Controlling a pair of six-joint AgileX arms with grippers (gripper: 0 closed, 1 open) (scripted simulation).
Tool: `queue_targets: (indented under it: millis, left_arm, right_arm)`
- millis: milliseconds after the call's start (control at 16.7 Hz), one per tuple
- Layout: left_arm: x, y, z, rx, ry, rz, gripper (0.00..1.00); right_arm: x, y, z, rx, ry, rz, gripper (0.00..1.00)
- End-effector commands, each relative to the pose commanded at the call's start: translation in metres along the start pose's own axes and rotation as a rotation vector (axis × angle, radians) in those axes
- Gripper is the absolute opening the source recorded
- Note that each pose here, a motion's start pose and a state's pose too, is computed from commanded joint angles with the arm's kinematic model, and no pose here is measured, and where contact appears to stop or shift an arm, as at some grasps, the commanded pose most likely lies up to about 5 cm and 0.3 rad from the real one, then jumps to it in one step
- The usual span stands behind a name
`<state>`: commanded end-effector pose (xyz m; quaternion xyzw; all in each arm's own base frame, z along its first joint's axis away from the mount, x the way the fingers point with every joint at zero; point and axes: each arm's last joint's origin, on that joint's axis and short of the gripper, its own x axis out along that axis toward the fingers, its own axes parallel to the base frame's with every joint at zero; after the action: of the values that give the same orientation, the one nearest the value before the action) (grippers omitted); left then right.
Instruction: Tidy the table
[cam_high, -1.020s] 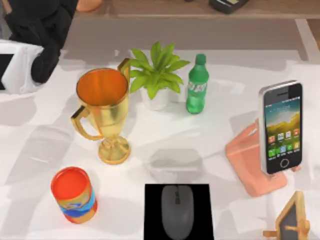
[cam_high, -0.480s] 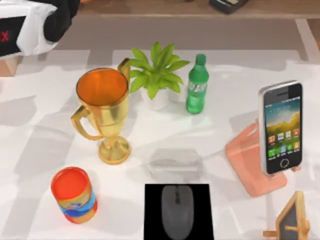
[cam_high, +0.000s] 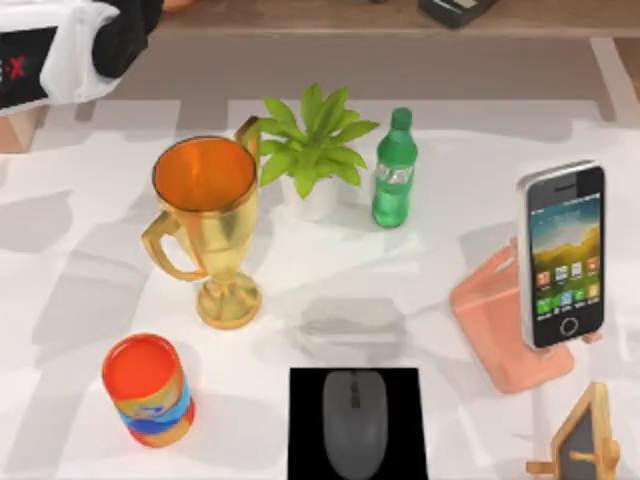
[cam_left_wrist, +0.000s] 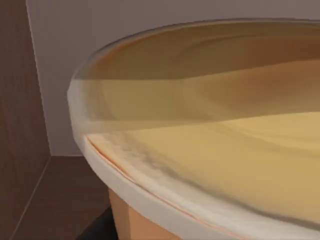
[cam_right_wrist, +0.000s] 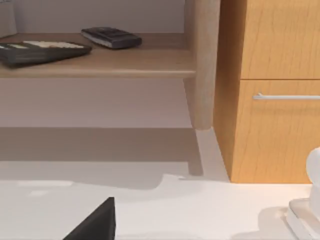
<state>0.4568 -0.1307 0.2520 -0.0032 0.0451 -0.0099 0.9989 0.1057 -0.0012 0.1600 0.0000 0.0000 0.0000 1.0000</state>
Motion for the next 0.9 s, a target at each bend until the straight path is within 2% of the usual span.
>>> queue_targets:
  millis: [540, 900]
  left_arm:
    - [0.0006, -0.0019, -0.0008, -0.001, 0.002, -0.003, 0.00]
    - [0.0006, -0.0019, -0.0008, -0.001, 0.002, -0.003, 0.45]
  right_arm:
    - [0.0000, 0.0000, 0.0000, 0.000, 0.000, 0.000, 1.00]
    - [0.0000, 0.0000, 0.0000, 0.000, 0.000, 0.000, 1.00]
